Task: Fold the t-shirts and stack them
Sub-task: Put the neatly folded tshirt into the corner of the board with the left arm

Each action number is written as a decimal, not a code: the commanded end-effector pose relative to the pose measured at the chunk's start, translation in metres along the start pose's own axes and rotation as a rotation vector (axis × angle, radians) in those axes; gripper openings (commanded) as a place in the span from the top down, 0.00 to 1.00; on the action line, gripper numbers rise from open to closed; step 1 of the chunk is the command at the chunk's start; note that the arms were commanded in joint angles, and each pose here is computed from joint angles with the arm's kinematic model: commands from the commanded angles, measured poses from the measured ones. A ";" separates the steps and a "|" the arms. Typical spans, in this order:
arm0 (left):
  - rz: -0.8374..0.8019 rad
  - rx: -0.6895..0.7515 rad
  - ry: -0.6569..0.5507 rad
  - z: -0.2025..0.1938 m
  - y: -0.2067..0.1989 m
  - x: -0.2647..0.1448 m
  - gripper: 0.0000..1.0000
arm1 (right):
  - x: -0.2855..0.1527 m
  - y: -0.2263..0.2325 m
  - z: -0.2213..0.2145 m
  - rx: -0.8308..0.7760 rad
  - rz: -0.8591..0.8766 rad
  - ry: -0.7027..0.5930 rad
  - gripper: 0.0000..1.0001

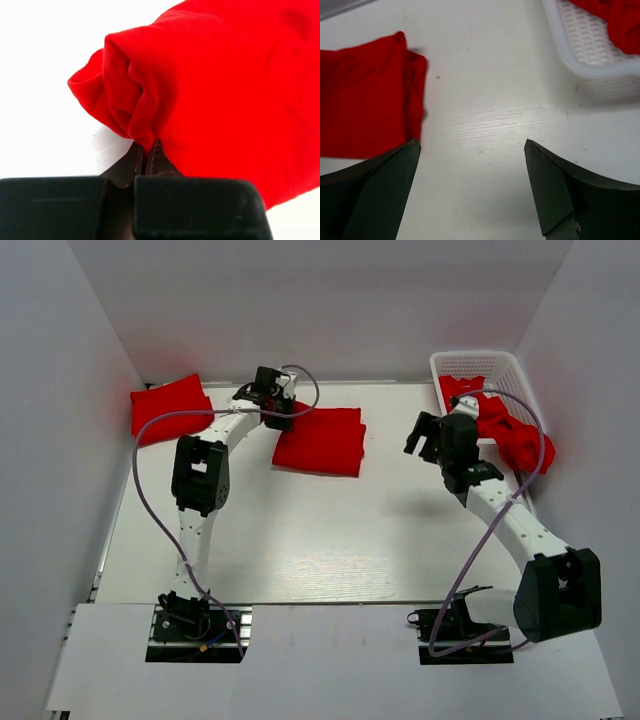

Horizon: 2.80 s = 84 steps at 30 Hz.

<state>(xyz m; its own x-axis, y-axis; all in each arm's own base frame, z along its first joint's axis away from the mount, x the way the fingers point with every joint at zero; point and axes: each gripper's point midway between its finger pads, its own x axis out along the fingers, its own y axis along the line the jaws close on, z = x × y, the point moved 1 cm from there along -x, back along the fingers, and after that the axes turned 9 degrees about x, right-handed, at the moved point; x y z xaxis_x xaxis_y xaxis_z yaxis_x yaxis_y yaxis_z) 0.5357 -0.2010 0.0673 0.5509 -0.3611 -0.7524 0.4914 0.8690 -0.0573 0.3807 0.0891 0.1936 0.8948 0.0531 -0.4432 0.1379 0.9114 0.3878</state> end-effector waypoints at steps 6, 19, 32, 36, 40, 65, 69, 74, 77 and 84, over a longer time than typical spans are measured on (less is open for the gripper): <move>-0.078 0.142 -0.179 0.078 0.031 -0.079 1.00 | -0.023 -0.037 -0.008 0.020 -0.132 -0.061 0.10; 0.007 0.140 -0.247 0.084 0.129 -0.121 1.00 | -0.015 -0.024 0.011 -0.013 -0.133 -0.052 0.10; 0.219 0.179 -0.326 0.097 0.208 -0.173 1.00 | 0.007 0.005 0.022 -0.005 -0.039 -0.036 0.10; 0.261 0.180 -0.372 0.105 0.226 -0.195 1.00 | 0.016 0.013 0.020 -0.002 -0.016 -0.018 0.10; 0.292 0.163 -0.415 0.114 0.234 -0.213 1.00 | 0.023 0.020 0.022 0.017 0.009 -0.015 0.10; 0.405 0.047 -0.405 0.050 0.340 -0.219 1.00 | 0.055 0.064 0.006 0.039 0.159 0.103 0.10; 0.479 0.009 -0.331 0.026 0.361 -0.200 1.00 | 0.061 0.069 0.004 0.026 0.153 0.122 0.10; 0.689 -0.083 -0.272 0.008 0.395 -0.206 0.44 | 0.066 0.072 -0.001 0.003 0.152 0.155 0.10; 0.736 -0.115 -0.272 0.006 0.402 -0.210 0.00 | 0.068 0.073 -0.009 -0.031 0.133 0.197 0.10; 0.664 -0.095 -0.333 0.029 0.383 -0.205 0.00 | 0.058 0.077 -0.010 -0.088 0.146 0.199 0.10</move>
<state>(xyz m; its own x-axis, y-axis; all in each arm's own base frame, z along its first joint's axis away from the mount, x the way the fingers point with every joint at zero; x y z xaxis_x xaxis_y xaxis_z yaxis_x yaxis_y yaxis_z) 0.6253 0.2127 0.1632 0.8378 0.1960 -0.5096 -0.0595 0.9606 0.2717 0.4388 0.1635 0.1686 0.7816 0.2463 -0.5731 0.0138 0.9117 0.4106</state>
